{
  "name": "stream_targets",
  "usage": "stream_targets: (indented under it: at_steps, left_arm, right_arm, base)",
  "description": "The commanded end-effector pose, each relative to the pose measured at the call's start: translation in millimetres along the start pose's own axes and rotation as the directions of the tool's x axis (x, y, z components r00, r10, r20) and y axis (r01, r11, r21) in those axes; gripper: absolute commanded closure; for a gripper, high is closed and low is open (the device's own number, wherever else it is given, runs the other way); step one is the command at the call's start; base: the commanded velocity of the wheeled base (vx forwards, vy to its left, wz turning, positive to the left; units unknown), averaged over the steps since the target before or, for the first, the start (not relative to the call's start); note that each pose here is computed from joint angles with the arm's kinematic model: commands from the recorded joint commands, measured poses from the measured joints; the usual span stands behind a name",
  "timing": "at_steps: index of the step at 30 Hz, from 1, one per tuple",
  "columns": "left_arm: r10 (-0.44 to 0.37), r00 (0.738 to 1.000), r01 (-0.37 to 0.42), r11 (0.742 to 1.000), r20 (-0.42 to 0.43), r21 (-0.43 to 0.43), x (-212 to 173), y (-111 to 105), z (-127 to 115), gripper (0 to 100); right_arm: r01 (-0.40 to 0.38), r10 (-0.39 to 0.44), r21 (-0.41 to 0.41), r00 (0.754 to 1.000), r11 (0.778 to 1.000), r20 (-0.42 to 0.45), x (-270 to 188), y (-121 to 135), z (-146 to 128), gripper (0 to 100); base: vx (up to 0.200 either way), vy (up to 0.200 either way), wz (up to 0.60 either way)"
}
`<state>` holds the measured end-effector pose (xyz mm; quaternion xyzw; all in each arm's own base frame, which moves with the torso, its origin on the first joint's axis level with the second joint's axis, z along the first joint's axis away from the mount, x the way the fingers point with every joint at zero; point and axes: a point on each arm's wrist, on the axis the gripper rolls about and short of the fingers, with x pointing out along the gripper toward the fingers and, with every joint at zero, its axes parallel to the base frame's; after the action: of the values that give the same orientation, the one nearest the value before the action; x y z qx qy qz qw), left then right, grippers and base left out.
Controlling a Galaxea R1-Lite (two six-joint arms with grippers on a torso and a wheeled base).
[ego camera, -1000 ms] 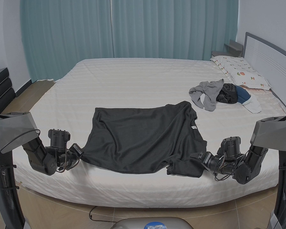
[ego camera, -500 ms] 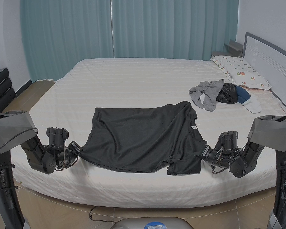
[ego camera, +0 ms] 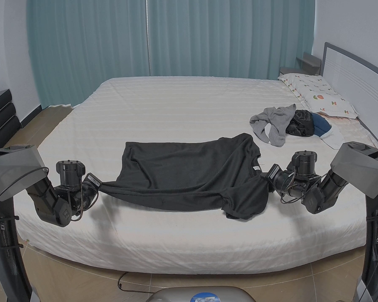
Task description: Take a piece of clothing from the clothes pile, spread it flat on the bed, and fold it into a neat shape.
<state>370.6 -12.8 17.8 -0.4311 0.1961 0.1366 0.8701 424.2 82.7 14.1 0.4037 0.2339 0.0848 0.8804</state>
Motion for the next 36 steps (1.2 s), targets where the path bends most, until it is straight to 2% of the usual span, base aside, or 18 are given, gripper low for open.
stream_targets:
  at_steps: [1, 7, 8, 14, 17, 20, 23, 24, 25, 28, 36]
  left_arm:
    - [-0.004, 1.0, 0.004, 1.0, 0.014, -0.007, 6.9, 6.7, -1.6, 100]
    - [0.001, 1.0, -0.001, 1.0, 0.008, -0.008, 10.9, 11.0, -5.9, 100]
    - [0.0, 1.0, 0.0, 1.0, 0.007, -0.008, 10.9, 10.7, -6.3, 100]
    - [0.005, 1.0, -0.005, 1.0, 0.0, -0.006, 11.2, 12.2, -8.2, 100]
    - [0.004, 1.0, -0.005, 1.0, -0.005, -0.007, 10.9, 12.8, -8.7, 100]
    - [0.006, 1.0, -0.006, 1.0, -0.008, -0.005, 10.5, 13.4, -9.2, 100]
    - [0.008, 1.0, -0.008, 1.0, -0.013, -0.005, 10.0, 14.3, -9.8, 100]
    - [0.008, 1.0, -0.008, 1.0, -0.013, -0.005, 10.0, 14.3, -9.8, 100]
    - [0.011, 1.0, -0.011, 1.0, -0.015, -0.006, 9.6, 15.0, -10.3, 100]
    - [0.011, 1.0, -0.011, 1.0, -0.015, -0.006, 9.6, 15.0, -10.3, 100]
    - [0.013, 1.0, -0.013, 1.0, -0.017, -0.005, 9.5, 15.7, -10.1, 100]
  right_arm:
    - [-0.01, 0.01, -0.006, 0.999, 1.0, 0.034, 13.9, -2.3, 6.8, 100]
    - [-0.005, 0.005, -0.022, 1.0, 1.0, 0.028, 40.5, -18.4, -1.7, 100]
    - [0.01, -0.01, -0.034, 1.0, 0.999, 0.017, 42.1, -22.1, -4.4, 0]
    - [0.048, -0.047, -0.055, 0.999, 0.997, 0.007, 31.0, -31.7, -4.1, 0]
    - [0.031, -0.03, -0.053, 0.999, 0.998, 0.016, 7.6, -22.7, 10.5, 0]
    - [0.025, -0.025, -0.046, 1.0, 0.999, -0.007, -4.6, -17.8, 13.1, 0]
    - [0.026, -0.03, -0.046, 0.995, 0.999, -0.092, -19.8, -13.6, -7.5, 0]
    - [0.026, -0.03, -0.046, 0.995, 0.999, -0.092, -19.8, -13.6, -7.5, 0]
    - [0.024, -0.031, -0.046, 0.988, 0.999, -0.149, -20.0, -11.0, -26.5, 0]
    - [0.041, -0.046, -0.03, 0.98, 0.999, -0.194, -17.5, -14.1, -43.2, 0]
    - [0.047, -0.04, 0.026, 0.974, 0.999, -0.223, -9.8, -19.3, -48.5, 0]
  base:
    - [0.0, 0.0, 0.0]
    - [0.0, 0.0, 0.0]
    - [0.0, 0.0, 0.0]
    - [0.0, 0.0, 0.0]
    - [0.0, 0.0, 0.0]
    - [0.0, 0.0, 0.0]
    - [0.0, 0.0, 0.0]
    - [0.0, 0.0, 0.0]
    - [0.0, 0.0, 0.0]
    - [0.0, 0.0, 0.0]
    - [0.0, 0.0, 0.0]
